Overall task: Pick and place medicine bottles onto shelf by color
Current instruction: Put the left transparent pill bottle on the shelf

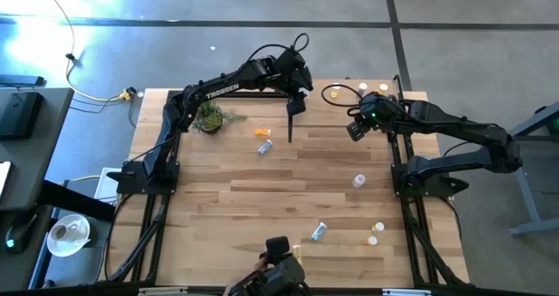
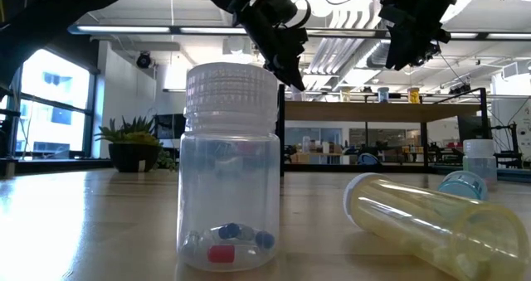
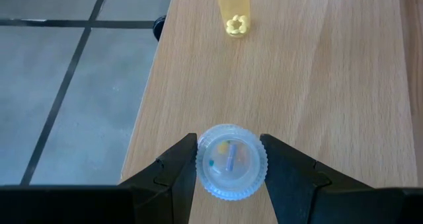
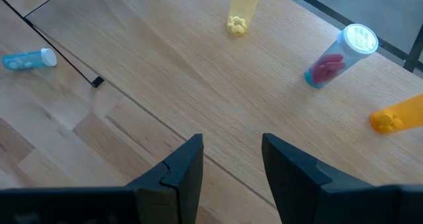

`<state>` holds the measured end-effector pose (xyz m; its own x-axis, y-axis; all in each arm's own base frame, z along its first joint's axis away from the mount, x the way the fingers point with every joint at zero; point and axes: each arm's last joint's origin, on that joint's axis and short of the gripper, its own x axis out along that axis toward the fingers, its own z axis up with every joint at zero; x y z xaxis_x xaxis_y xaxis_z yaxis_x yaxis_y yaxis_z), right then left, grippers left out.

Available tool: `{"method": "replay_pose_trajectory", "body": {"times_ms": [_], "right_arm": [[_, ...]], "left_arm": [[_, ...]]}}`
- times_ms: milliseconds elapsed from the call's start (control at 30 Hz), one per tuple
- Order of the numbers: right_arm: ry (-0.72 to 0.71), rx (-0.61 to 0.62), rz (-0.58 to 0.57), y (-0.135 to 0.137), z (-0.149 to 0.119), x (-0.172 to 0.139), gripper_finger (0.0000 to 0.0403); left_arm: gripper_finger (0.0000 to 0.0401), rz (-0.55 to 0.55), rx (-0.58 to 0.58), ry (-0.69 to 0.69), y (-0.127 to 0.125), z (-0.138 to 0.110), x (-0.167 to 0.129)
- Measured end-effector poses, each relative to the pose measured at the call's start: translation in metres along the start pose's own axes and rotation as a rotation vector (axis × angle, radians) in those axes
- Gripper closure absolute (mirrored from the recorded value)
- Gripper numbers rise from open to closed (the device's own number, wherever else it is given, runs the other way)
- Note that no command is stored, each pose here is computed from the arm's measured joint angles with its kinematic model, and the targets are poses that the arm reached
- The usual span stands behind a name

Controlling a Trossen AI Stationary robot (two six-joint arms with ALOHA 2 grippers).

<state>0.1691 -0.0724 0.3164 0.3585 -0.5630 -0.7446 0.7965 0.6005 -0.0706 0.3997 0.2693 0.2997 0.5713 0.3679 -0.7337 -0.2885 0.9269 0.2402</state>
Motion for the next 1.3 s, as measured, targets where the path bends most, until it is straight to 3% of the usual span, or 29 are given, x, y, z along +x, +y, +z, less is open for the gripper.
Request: {"method": "replay_pose_trajectory", "body": {"times_ms": [933, 1300], "right_arm": [[0.0, 0.007, 0.0, 0.0001, 0.0, 0.0, 0.0256], [0.0, 0.008, 0.0, 0.0, 0.0, 0.0, 0.0256]], "left_arm": [[0.0255, -0.003, -0.016, 0.007, -0.0003, -0.0007, -0.0001], [0.0206, -0.004, -0.009, 0.008, -0.0006, -0.0006, -0.0001]]}}
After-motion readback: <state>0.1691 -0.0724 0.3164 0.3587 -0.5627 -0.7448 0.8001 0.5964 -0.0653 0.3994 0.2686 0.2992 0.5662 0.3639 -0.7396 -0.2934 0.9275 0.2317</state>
